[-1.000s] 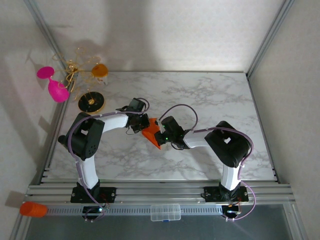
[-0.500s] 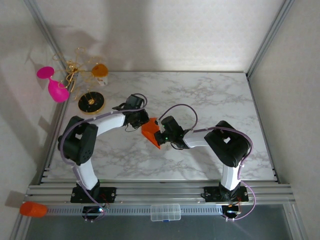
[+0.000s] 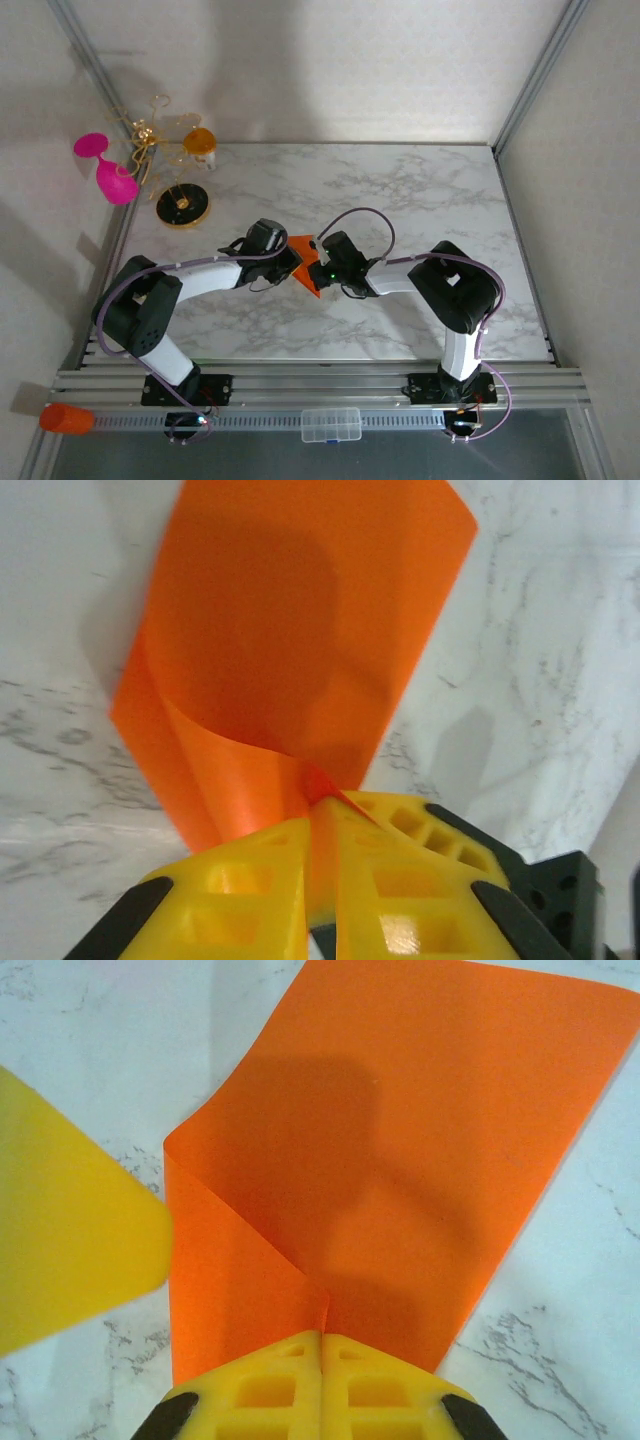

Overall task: Fold a paper plane with a square sheet of paper (pick it up from the middle)
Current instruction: Third fold the triangle at the center of the table.

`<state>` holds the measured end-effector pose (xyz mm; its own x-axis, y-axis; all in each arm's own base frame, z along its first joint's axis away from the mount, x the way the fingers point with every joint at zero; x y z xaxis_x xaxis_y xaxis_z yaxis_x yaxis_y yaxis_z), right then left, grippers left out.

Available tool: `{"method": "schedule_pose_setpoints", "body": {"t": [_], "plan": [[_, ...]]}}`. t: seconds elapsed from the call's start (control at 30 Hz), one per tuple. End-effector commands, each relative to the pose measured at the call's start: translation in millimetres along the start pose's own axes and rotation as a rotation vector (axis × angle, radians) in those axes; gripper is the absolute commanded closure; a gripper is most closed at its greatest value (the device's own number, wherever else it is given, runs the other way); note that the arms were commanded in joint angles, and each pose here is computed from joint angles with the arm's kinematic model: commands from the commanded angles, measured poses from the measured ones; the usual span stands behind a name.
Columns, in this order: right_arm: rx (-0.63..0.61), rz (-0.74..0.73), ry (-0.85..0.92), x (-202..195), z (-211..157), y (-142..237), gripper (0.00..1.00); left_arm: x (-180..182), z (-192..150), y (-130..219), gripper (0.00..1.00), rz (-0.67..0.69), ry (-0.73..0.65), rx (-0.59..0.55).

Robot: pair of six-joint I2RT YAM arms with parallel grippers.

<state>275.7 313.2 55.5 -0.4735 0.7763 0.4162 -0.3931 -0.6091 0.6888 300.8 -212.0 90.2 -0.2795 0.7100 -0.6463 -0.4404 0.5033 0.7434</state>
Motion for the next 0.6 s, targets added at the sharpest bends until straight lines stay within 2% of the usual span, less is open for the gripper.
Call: {"method": "schedule_pose_setpoints", "body": {"t": [0.0, 0.57], "plan": [[0.094, -0.062, -0.039, -18, -22, -8, 1.0, -13, -1, -3, 0.86, -0.063, 0.025, -0.002], [0.104, -0.072, -0.045, -20, -23, -9, 1.0, 13, -11, -23, 0.87, 0.023, 0.03, 0.031]]}}
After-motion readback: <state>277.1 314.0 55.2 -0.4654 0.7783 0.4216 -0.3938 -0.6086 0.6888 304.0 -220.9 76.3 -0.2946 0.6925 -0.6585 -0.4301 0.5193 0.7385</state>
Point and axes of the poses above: each hand's point on the last joint's axis, 136 mm out from that joint toward the fingers, its own y axis back along the fingers, its own x axis along the line the jaws close on, z = x × y, the point moved 5 cm from there along y, back along the fingers, and after that the axes turned 10 degrees about -y, right-handed, at the moved point
